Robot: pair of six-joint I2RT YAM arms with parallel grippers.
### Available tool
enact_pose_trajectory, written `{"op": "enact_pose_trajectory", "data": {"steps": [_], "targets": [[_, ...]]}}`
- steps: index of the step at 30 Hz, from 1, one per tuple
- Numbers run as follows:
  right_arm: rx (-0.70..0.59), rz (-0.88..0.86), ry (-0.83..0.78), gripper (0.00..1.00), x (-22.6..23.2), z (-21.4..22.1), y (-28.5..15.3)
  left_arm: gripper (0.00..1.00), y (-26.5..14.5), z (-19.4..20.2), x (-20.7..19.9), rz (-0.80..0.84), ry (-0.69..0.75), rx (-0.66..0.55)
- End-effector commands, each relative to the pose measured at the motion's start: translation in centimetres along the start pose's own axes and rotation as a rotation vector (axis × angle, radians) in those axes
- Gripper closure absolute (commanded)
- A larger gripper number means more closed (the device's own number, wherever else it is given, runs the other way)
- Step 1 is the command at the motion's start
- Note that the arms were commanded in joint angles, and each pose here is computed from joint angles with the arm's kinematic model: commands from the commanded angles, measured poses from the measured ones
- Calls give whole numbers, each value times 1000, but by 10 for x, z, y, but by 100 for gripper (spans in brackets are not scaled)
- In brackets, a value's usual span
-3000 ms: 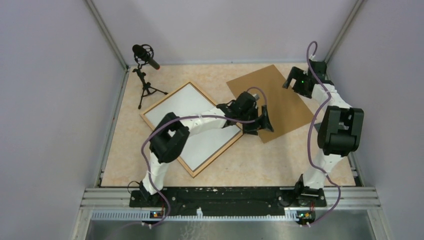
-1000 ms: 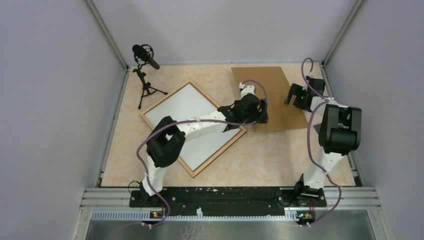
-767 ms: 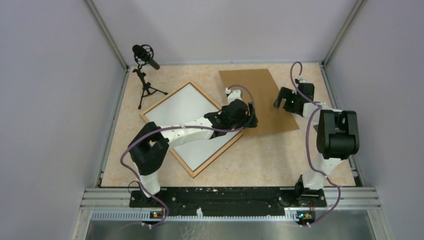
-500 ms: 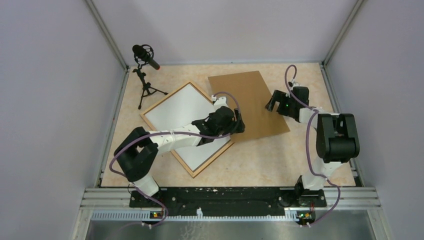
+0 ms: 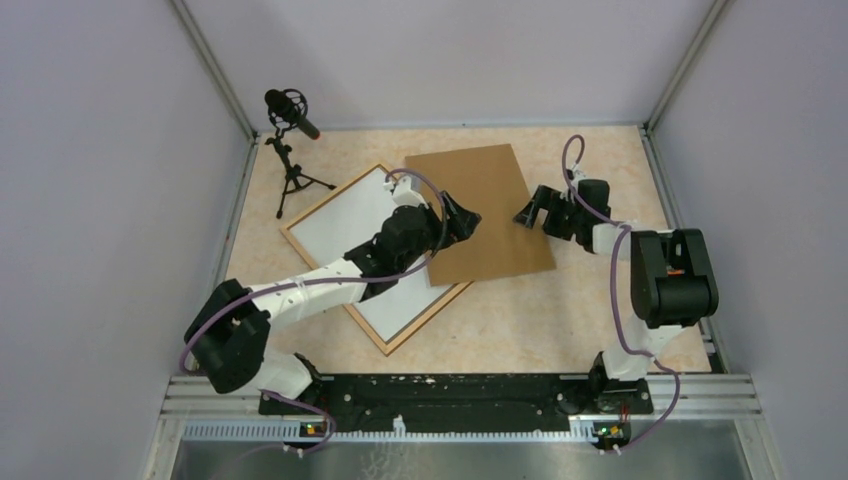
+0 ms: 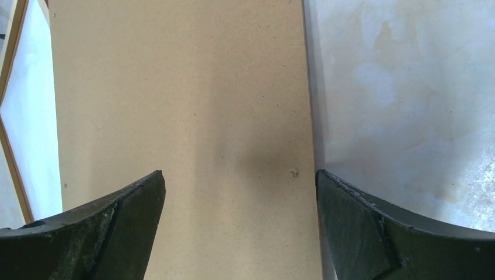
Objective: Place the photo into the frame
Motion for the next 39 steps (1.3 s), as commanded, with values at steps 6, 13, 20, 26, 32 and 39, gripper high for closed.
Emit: {"op": "enact_pose_trajectory", "data": {"steps": [6, 13, 20, 26, 32, 39], "targets": [[291, 87, 101, 1, -4, 58, -12, 2, -14, -28, 53, -345, 90, -47], [309, 81, 100, 1, -6, 62, -10, 1, -9, -33, 105, -226, -17, 114], [313, 94, 100, 1, -8, 64, -9, 4, 4, -16, 122, -122, -87, 269], [319, 91, 109, 1, -8, 64, -7, 22, 10, -9, 124, -67, -139, 307], [310, 71, 116, 1, -5, 62, -8, 40, 18, -9, 116, -2, -166, 337], [282, 39, 118, 1, 3, 55, -15, 76, 15, -17, 102, 54, -146, 321]]}}
Point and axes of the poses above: each gripper's point midway between its finger pads, its own y axis out along the fingers, its own x axis along the line the jaws close on, z = x × y, the point moved 9 cm from there along -y, back along the fingers, and after that the axes turned 11 degrees about -y, right-handed, at the moved point
